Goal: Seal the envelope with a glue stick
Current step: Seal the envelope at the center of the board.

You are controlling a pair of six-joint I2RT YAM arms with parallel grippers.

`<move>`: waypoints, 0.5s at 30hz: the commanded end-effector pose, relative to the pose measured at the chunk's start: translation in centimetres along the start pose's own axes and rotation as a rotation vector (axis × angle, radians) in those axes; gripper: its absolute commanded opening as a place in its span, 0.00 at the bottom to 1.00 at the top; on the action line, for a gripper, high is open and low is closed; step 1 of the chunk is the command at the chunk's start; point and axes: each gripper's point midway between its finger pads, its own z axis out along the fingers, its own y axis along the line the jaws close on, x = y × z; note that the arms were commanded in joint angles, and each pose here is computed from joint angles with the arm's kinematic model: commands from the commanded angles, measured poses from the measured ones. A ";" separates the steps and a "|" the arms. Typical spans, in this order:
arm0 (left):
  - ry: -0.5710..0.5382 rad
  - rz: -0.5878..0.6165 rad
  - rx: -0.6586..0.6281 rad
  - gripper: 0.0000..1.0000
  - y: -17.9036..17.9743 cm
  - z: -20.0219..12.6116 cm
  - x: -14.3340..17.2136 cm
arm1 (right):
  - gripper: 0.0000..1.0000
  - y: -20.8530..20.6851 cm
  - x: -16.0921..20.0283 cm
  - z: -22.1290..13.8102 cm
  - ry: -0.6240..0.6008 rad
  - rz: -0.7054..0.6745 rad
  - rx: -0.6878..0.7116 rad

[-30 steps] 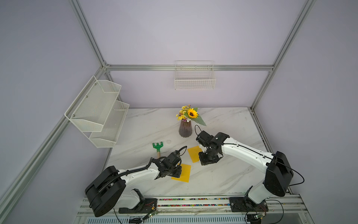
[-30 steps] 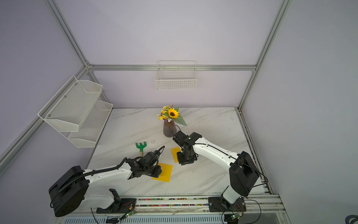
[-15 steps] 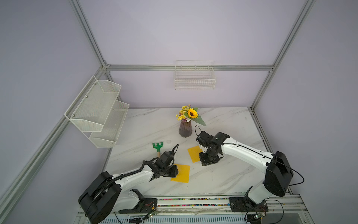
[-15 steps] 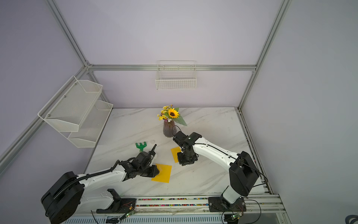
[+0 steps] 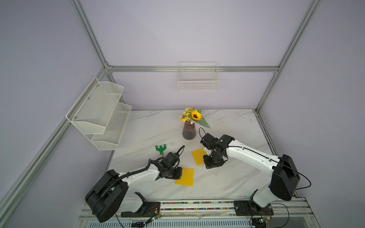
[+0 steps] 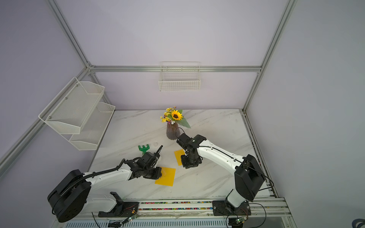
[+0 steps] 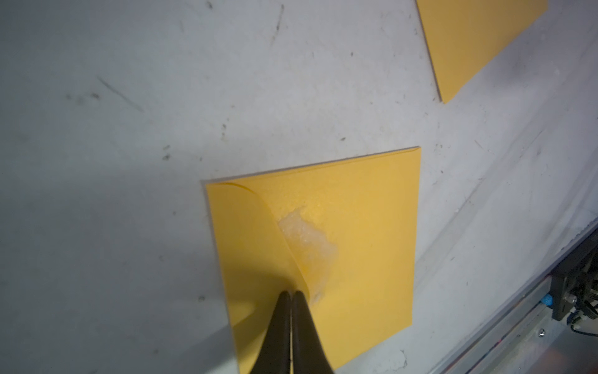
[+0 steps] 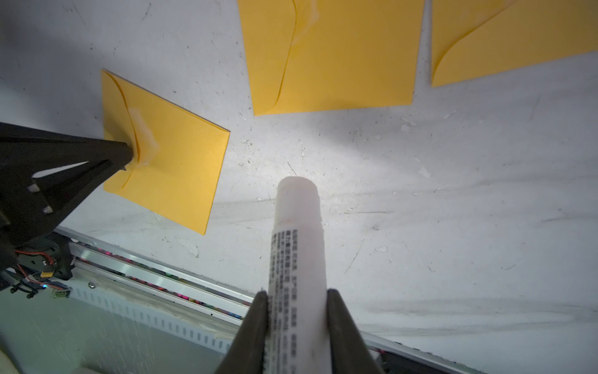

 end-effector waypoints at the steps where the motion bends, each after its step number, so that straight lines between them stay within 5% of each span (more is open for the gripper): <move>1: 0.109 0.014 -0.140 0.07 2.7 0.5 2.8 | 0.00 0.0 0.3 -1.0 -0.023 -0.011 -0.023; 15: 0.250 0.075 -0.385 0.08 3.8 3.1 5.9 | 0.00 -0.1 0.8 -1.3 -0.034 -0.061 -0.037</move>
